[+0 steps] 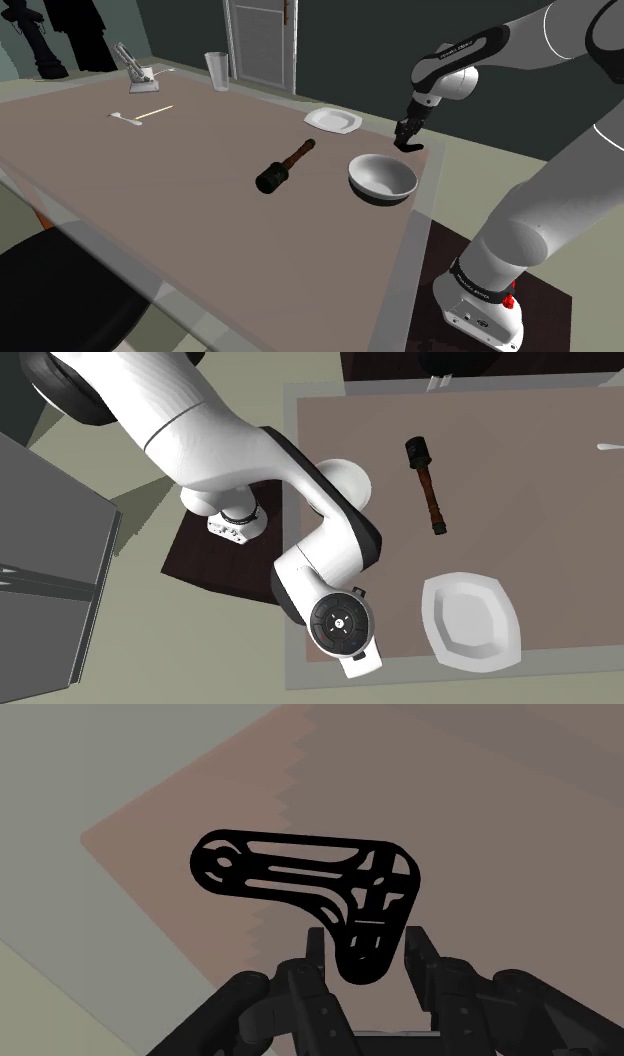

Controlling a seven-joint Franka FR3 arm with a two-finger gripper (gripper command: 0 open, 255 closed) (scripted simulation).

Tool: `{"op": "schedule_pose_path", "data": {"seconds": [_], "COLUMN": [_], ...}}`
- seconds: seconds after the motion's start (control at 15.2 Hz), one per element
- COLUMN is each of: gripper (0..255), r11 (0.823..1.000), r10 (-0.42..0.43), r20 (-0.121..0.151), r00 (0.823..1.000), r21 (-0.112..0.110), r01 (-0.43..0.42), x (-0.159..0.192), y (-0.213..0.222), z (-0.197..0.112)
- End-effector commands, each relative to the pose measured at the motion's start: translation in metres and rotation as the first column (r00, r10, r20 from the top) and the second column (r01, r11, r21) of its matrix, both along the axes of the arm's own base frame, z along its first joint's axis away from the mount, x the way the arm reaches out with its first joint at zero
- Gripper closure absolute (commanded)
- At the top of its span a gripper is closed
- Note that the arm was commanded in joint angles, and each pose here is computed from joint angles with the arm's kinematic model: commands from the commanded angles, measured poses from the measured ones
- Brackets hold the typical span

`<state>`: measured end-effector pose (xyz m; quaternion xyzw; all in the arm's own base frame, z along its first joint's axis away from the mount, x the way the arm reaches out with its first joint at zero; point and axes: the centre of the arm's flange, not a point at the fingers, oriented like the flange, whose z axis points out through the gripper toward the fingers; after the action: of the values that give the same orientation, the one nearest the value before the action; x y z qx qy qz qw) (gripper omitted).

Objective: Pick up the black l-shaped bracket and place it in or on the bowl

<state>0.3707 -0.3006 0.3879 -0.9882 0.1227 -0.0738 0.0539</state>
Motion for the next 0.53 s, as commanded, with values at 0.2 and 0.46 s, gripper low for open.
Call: {"op": "schedule_pose_path", "data": {"seconds": [0.2,0.46], "gripper": [255,255], "r11": [1.000,1.000], "r10": [0.000,0.000], "r20": [-0.001,-0.001], "r00": [1.000,1.000], "r21": [0.000,0.000], "r01": [0.000,0.000], "x": [-0.0002,-0.0002], "y": [-0.0002,-0.0001], "z": [-0.0005,0.0049]}}
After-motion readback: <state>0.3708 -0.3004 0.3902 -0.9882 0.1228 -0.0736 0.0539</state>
